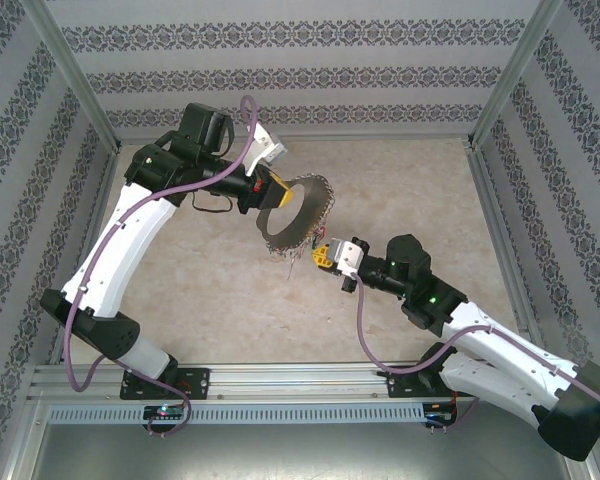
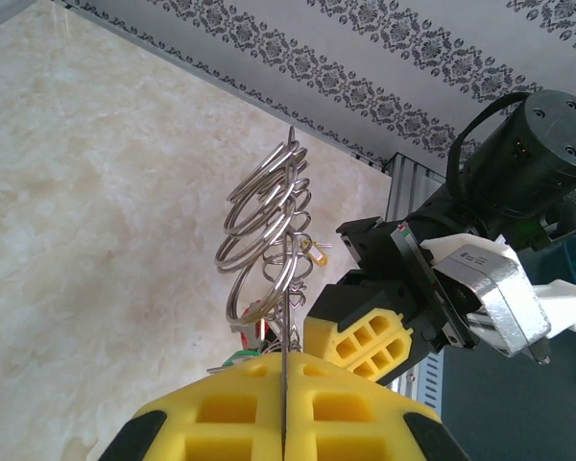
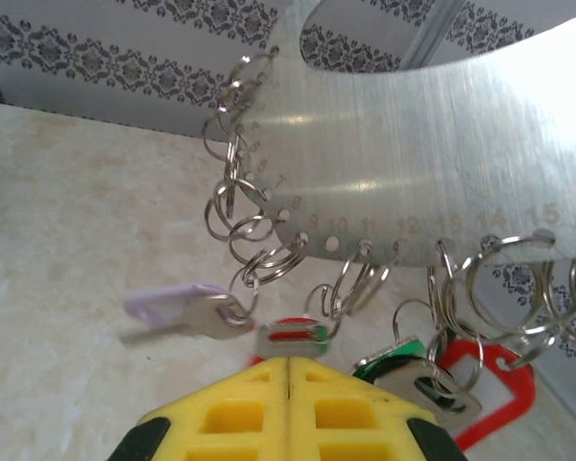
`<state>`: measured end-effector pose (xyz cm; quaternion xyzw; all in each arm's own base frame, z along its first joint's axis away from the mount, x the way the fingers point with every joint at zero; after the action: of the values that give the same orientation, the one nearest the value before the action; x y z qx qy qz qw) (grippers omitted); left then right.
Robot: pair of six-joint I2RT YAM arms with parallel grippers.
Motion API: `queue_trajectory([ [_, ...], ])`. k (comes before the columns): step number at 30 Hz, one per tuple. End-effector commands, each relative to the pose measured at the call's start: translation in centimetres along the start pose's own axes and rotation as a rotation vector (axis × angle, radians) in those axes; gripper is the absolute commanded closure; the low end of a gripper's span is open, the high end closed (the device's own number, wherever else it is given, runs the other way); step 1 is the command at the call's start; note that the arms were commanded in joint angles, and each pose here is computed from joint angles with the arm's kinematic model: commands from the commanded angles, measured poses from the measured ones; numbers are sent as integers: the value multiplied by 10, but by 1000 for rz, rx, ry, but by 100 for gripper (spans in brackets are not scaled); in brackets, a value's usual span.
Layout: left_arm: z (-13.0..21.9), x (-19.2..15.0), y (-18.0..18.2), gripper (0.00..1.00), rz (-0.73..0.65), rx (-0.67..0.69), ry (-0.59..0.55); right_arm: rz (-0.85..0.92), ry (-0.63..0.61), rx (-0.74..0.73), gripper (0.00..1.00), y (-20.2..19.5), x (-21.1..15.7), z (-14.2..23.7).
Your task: Put the keys on the keyring
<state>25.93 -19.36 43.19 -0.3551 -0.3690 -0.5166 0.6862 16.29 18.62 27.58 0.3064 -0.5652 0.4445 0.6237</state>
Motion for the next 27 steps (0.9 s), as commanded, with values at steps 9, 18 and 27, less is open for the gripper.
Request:
queue_trajectory([
  [9,6,11,-12,100,-89,2,-48,38,-71,9,94,0,18,-3],
  [18,5,10,-13,100,-85,-4,-40,33,-77,-14,90,-2,17,-4],
  [27,4,10,-13,100,-85,-2,-34,44,-97,-25,94,-3,23,-6],
])
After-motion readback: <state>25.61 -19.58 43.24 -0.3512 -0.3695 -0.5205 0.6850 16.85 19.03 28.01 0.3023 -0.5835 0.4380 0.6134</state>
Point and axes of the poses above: each hand's point on the last joint's axis, 136 mm out from that joint toward the fingers, its own z axis back along the fingers, its own y axis along the line the jaws close on, x = y × z, the point moved 9 cm from there along z, back along the fingers, and after that the axes turned 15 degrees about -z, right-handed, at the moved point
